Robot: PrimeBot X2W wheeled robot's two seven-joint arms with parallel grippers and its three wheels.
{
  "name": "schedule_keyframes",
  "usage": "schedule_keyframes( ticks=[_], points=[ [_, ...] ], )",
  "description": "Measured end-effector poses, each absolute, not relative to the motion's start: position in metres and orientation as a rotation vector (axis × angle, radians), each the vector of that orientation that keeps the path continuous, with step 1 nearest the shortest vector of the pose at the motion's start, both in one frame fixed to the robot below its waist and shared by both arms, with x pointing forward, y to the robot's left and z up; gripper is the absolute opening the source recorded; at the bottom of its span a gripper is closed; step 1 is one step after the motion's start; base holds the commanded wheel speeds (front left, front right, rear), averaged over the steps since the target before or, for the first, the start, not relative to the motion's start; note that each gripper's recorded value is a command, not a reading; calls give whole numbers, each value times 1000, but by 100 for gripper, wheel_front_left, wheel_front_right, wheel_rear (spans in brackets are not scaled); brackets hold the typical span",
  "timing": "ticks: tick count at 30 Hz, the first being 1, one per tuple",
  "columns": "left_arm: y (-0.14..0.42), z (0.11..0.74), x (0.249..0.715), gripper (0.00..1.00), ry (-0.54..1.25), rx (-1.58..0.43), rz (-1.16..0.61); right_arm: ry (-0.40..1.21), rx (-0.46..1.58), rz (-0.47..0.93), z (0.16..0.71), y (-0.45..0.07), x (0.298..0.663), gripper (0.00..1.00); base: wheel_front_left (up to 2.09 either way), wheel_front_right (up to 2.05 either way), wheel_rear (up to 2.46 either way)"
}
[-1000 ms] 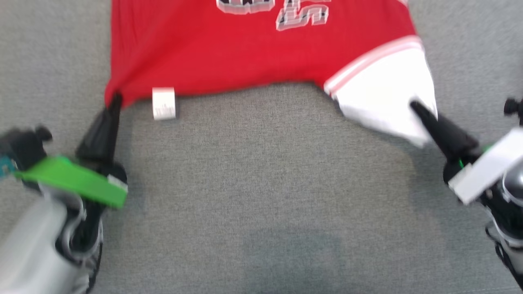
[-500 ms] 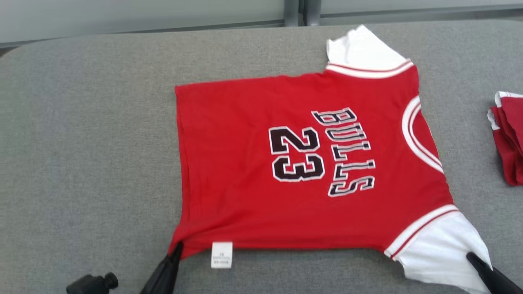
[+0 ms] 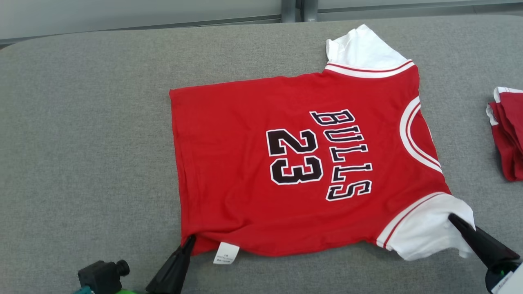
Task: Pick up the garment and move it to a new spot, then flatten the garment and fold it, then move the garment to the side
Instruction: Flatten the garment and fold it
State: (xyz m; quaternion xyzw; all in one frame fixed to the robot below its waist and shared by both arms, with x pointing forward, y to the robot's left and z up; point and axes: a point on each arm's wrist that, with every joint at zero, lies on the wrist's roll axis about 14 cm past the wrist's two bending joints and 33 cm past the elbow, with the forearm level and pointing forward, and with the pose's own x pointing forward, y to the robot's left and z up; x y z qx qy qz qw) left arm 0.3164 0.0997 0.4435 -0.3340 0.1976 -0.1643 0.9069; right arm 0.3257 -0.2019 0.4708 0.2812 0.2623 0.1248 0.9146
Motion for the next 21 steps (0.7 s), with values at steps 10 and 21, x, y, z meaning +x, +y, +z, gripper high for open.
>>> schedule_keyframes(
  ticks=[10,21],
  points=[
    [94,461,352,0,427,-700,-381,547,489,330,485,-201,370,0,0,0,0],
    [99,437,392,0,527,-665,-297,607,391,358,467,-190,428,0,0,0,0]
  ],
)
